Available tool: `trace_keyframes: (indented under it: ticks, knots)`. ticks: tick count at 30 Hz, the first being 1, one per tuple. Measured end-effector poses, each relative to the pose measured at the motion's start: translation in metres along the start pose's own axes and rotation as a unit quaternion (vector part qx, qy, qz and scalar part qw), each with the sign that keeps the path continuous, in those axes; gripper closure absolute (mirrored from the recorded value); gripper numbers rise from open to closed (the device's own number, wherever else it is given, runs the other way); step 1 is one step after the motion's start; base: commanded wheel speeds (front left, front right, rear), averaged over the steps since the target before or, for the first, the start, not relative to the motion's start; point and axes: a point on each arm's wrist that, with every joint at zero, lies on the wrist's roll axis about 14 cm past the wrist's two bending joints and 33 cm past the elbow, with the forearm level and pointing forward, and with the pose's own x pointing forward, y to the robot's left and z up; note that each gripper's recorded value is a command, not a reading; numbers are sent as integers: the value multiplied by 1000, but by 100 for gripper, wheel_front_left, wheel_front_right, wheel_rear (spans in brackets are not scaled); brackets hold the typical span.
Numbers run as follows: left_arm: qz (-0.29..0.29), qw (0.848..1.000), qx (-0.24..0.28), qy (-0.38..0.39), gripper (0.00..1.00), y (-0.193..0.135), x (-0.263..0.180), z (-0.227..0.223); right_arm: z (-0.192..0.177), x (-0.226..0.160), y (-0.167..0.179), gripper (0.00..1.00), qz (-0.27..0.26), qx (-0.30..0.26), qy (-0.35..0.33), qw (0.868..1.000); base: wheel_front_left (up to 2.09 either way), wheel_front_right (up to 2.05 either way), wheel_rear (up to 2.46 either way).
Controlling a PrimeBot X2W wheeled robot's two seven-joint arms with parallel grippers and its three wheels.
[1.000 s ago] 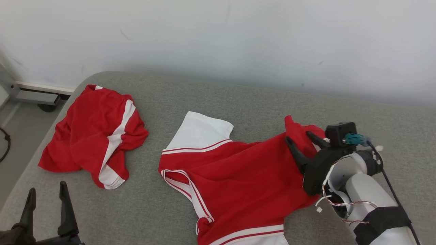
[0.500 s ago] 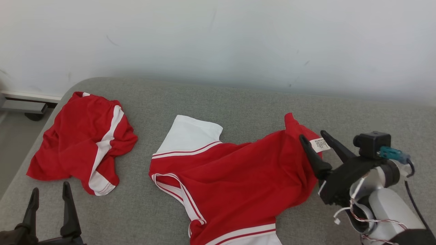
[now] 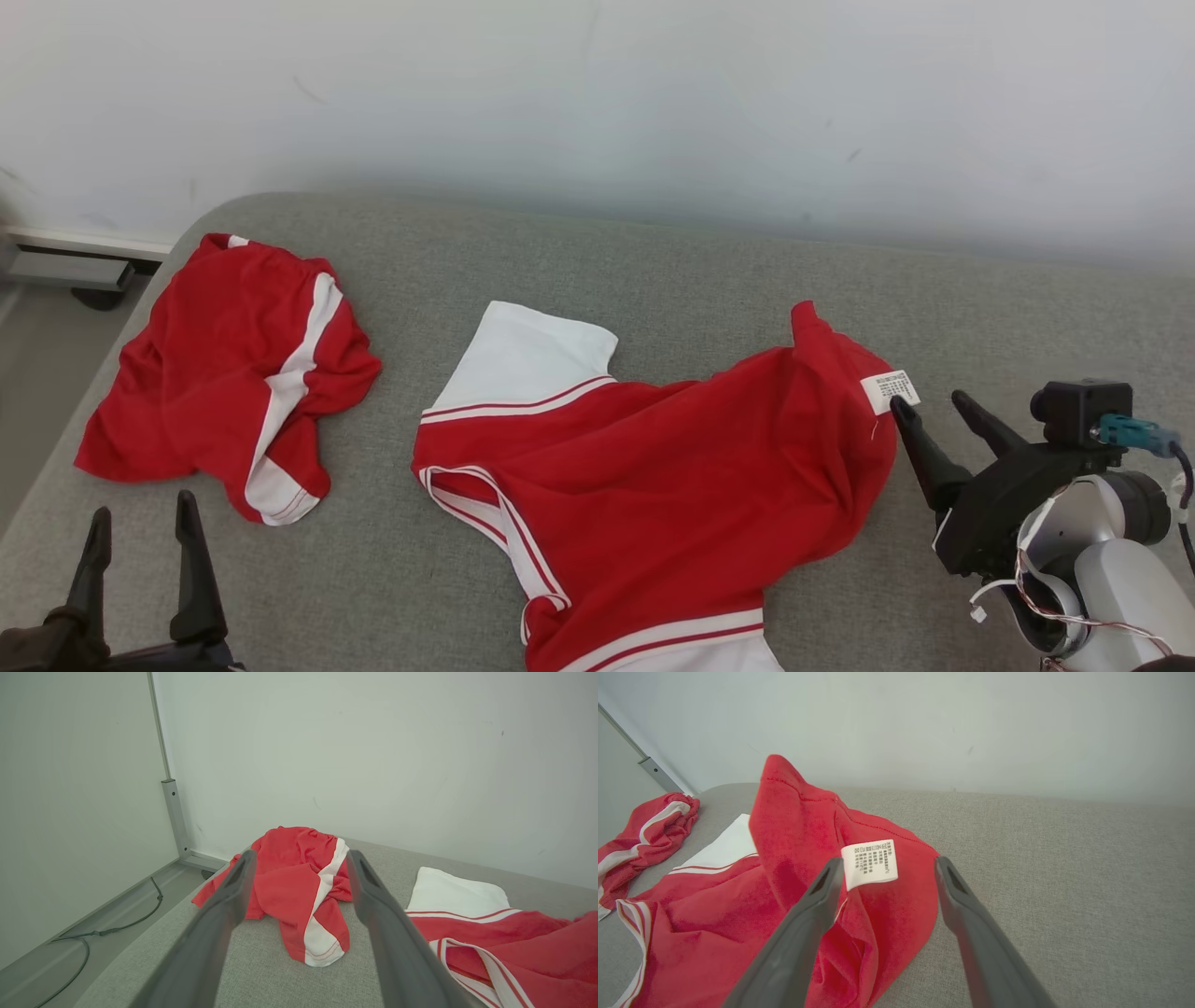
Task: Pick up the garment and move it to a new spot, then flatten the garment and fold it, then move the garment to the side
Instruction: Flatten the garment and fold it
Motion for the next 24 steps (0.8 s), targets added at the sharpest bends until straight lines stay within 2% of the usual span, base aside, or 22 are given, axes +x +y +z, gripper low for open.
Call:
trace_keyframes:
  ticks: [3, 13, 24]
  knots:
    - [0, 1000, -1, 0, 0, 0, 1, 0, -14, 7, -2, 0, -4, 2, 29, 1000, 0, 0, 0]
    - [11, 1000, 2, 5, 0, 7, 0, -3, -29, 35, 15, 0, 16, 30, 58, 998, 0, 0, 0]
    - [15, 1000, -4, 7, 0, 7, 0, -5, -50, 40, 37, 0, 44, 62, 86, 993, 0, 0, 0]
